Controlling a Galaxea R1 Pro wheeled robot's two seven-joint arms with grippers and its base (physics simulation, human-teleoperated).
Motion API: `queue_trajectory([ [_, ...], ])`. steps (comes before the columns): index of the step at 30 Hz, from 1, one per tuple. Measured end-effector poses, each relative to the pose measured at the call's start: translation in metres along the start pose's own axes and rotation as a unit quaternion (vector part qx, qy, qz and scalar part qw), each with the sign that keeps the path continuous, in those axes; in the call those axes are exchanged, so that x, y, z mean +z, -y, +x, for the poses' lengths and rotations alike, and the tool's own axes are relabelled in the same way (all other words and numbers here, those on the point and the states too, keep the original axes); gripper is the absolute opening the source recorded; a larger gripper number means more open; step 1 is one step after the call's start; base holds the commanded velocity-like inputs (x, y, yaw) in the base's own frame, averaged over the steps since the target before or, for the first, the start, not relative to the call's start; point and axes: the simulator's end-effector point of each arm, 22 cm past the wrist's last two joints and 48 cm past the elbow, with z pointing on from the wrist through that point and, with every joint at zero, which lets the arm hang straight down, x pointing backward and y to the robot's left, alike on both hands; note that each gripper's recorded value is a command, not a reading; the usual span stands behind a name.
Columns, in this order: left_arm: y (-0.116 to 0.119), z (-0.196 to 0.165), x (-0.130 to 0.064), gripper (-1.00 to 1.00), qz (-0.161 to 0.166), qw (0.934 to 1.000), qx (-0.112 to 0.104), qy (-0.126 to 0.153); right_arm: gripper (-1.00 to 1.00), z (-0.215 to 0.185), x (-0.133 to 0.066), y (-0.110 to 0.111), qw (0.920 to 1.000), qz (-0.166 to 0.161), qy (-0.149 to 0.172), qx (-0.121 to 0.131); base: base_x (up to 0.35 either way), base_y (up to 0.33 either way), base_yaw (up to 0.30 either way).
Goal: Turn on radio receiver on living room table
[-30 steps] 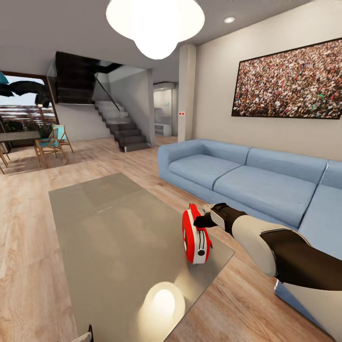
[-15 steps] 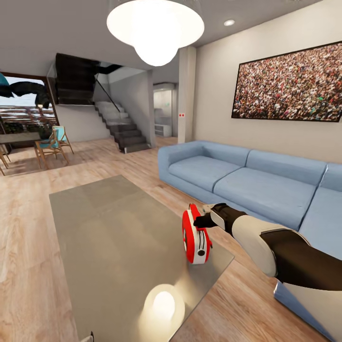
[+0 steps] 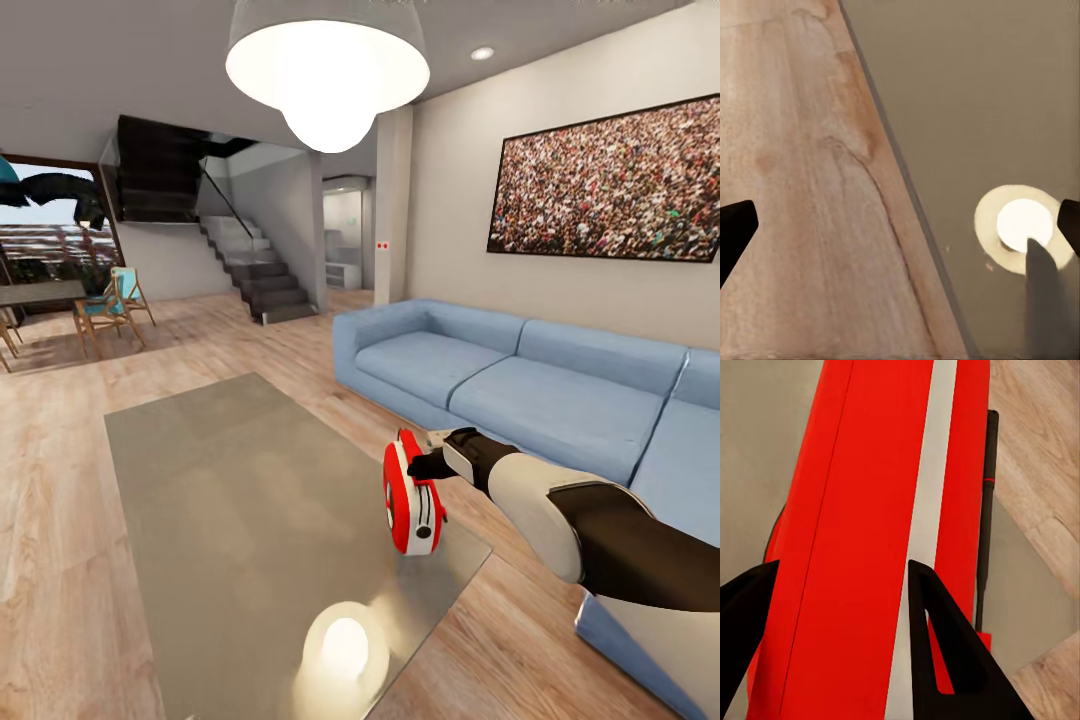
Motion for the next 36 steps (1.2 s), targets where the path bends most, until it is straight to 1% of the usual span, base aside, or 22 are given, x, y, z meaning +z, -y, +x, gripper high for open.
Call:
queue_trajectory([
  [5,0.002,-0.002,0.000,1.00,0.002,0.9993,0.006,-0.036,-1.00,-0.008,-0.007,0.000,1.0000,-0.001,0.000,0.000,-0.068,0.000,0.000],
  [11,0.001,0.005,-0.011,1.00,0.002,0.9983,0.013,-0.057,-1.00,-0.017,-0.015,-0.001,1.0000,-0.001,0.000,0.000,-0.294,0.000,0.000],
  [12,-0.002,0.008,-0.013,1.00,-0.002,0.9980,0.010,-0.062,-1.00,-0.018,-0.016,-0.001,1.0000,-0.001,0.000,0.000,-0.326,0.000,0.000],
  [22,-0.001,-0.010,-0.022,1.00,-0.002,0.9980,0.010,-0.063,-1.00,-0.033,-0.029,-0.001,1.0000,-0.001,0.000,0.000,-0.298,0.000,0.000],
  [25,0.000,-0.010,-0.023,1.00,-0.001,0.9980,0.009,-0.062,-1.00,-0.033,-0.029,-0.002,1.0000,-0.003,0.000,0.000,-0.030,0.000,0.000],
  [36,-0.001,-0.029,-0.032,1.00,-0.002,0.9981,0.010,-0.061,-1.00,-0.048,-0.043,-0.003,1.0000,-0.005,0.000,0.000,-0.002,0.000,0.000],
])
